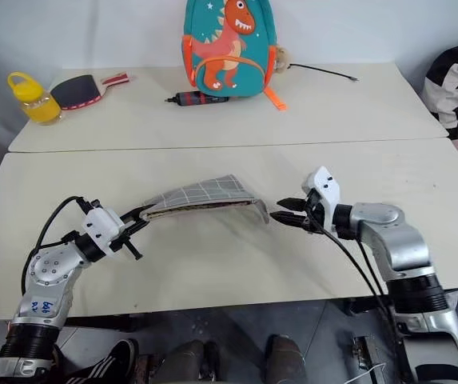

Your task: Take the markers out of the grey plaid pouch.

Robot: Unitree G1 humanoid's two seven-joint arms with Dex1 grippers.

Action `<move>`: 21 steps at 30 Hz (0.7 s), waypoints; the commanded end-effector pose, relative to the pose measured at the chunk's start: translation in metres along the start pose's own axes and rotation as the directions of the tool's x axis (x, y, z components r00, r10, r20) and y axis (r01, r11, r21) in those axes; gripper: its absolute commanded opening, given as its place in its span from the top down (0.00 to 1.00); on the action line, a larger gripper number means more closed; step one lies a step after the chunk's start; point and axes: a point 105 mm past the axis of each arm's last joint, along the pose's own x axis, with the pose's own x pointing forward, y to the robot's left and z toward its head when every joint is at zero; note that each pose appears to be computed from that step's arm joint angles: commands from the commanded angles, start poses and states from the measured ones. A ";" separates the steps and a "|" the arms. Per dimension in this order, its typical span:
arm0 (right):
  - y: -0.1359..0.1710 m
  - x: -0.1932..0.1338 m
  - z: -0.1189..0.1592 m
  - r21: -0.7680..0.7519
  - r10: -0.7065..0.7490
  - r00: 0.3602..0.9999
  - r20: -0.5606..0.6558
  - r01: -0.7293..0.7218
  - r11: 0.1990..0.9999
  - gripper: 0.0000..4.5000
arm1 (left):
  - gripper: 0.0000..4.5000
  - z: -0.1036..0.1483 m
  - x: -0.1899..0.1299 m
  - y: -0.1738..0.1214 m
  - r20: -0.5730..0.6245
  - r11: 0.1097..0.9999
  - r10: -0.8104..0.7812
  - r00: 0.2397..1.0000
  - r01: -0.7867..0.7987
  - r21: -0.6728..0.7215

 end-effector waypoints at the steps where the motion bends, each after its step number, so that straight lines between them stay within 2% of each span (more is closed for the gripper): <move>1: 0.015 0.014 0.043 -0.140 0.031 0.990 0.139 -0.011 0.990 0.57 | 1.00 0.010 0.004 0.004 0.043 1.000 0.024 0.999 -0.024 -0.002; 3: 0.023 0.026 0.049 -0.163 0.039 0.983 0.180 -0.009 0.987 0.57 | 1.00 0.013 0.007 0.002 0.051 1.000 0.015 0.999 -0.015 -0.006; 4: 0.030 0.033 0.048 -0.178 0.055 0.979 0.195 -0.020 0.984 0.61 | 1.00 0.014 0.009 0.001 0.056 1.000 0.008 0.998 -0.007 -0.007; 6: 0.042 0.047 0.043 -0.216 0.080 0.978 0.191 -0.038 0.976 0.72 | 1.00 0.015 0.013 -0.001 0.062 1.000 0.002 0.998 -0.002 -0.003; 9: 0.056 0.065 0.035 -0.270 0.095 0.978 0.186 -0.043 0.962 0.95 | 1.00 0.017 0.019 -0.004 0.070 1.000 0.001 0.998 -0.002 0.011; 10: 0.057 0.069 0.034 -0.288 0.090 0.979 0.183 -0.034 0.957 1.00 | 1.00 0.018 0.020 -0.005 0.070 1.000 -0.004 0.998 0.003 0.014; 17: 0.040 0.077 0.015 -0.348 -0.019 0.991 0.129 0.063 0.935 1.00 | 1.00 0.019 0.020 -0.008 0.074 1.000 -0.009 0.997 0.008 0.006; 21: 0.036 0.076 0.010 -0.356 -0.032 0.993 0.115 0.071 0.932 1.00 | 1.00 0.017 0.019 -0.010 0.068 1.000 -0.015 0.998 0.014 0.010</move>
